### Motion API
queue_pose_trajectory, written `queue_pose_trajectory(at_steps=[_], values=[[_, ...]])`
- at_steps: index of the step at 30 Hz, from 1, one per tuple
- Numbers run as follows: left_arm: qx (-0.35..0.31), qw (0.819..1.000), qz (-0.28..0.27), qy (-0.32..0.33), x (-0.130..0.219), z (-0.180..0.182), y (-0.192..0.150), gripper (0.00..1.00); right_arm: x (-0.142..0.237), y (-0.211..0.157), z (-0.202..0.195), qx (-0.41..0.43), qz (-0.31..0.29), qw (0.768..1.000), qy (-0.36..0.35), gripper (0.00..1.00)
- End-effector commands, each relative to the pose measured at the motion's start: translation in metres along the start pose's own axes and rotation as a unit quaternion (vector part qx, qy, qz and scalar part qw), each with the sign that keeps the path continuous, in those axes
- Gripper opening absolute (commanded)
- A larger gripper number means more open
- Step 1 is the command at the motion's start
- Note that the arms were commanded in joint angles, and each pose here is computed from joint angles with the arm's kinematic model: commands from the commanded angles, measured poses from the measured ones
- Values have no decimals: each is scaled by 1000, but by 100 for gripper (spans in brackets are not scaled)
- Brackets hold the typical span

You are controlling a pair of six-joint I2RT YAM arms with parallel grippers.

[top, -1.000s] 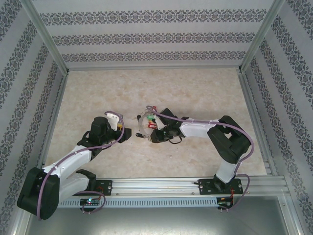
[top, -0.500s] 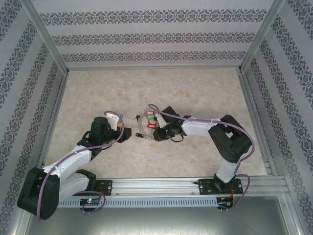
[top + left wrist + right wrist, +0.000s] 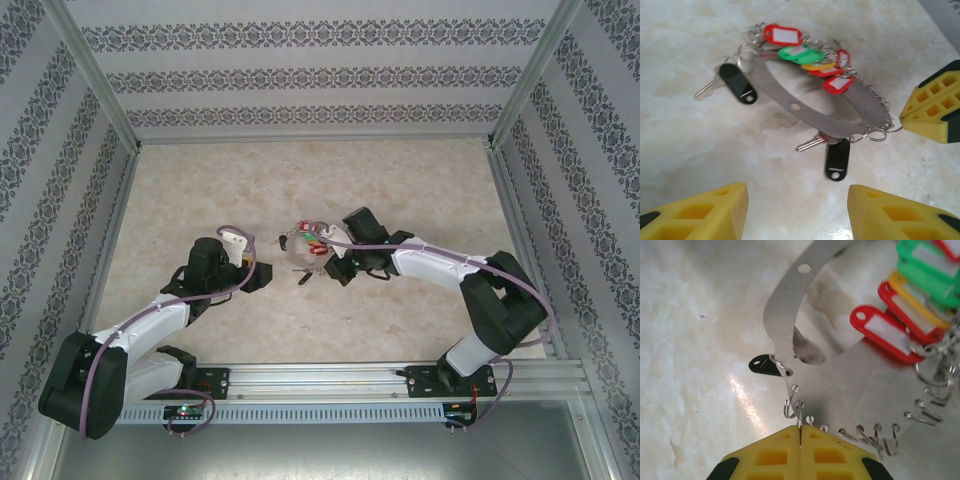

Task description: Put the keys on the keyring

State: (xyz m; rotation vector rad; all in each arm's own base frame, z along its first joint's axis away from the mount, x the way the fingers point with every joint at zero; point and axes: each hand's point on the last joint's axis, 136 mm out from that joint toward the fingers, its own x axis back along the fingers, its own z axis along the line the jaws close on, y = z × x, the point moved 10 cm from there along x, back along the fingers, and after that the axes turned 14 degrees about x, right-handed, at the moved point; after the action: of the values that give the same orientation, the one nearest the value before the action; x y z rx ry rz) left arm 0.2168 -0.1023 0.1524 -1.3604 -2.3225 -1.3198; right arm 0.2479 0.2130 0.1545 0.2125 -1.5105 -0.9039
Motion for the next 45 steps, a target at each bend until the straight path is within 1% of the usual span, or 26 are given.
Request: queue_pose_trajectory(at_steps=[1, 4, 7, 12, 16, 19, 22, 26, 28, 31, 34, 37, 41, 45], values=[[-63, 995, -40, -68, 6, -21, 21, 56, 14, 13, 4, 110, -51, 992, 13, 0], [-104, 989, -44, -97, 10, -31, 28, 56, 24, 18, 8, 157, -64, 985, 20, 0], [-145, 979, -52, -131, 15, -43, 37, 56, 36, 24, 14, 207, -93, 974, 21, 0], [-202, 958, -71, -189, 18, -60, 53, 53, 52, 34, 17, 240, -137, 961, 15, 0], [-237, 940, -61, -238, 17, -73, 64, 51, 59, 33, 21, 271, -167, 948, 1, 0], [-262, 928, -72, -253, 18, -79, 69, 50, 66, 34, 25, 296, -198, 935, -9, 0], [-294, 914, -80, -269, 21, -86, 69, 50, 74, 39, 27, 304, -215, 928, -18, 0], [-328, 897, -64, -290, 23, -95, 64, 49, 86, 46, 32, 321, -242, 915, -22, 0], [-340, 890, -55, -297, 23, -99, 61, 49, 91, 48, 35, 340, -257, 904, -21, 0], [-354, 886, -53, -295, 23, -102, 59, 49, 96, 49, 38, 359, -278, 891, -26, 0], [-373, 880, -56, -288, 25, -108, 60, 49, 99, 54, 39, 365, -290, 884, -25, 0], [-389, 875, -44, -286, 24, -114, 59, 49, 103, 60, 39, 366, -306, 879, -25, 0], [-393, 873, -45, -285, 23, -117, 57, 47, 110, 68, 41, 365, -329, 870, -27, 0], [-390, 875, -49, -283, 23, -116, 53, 47, 117, 74, 44, 366, -349, 862, -30, 0]])
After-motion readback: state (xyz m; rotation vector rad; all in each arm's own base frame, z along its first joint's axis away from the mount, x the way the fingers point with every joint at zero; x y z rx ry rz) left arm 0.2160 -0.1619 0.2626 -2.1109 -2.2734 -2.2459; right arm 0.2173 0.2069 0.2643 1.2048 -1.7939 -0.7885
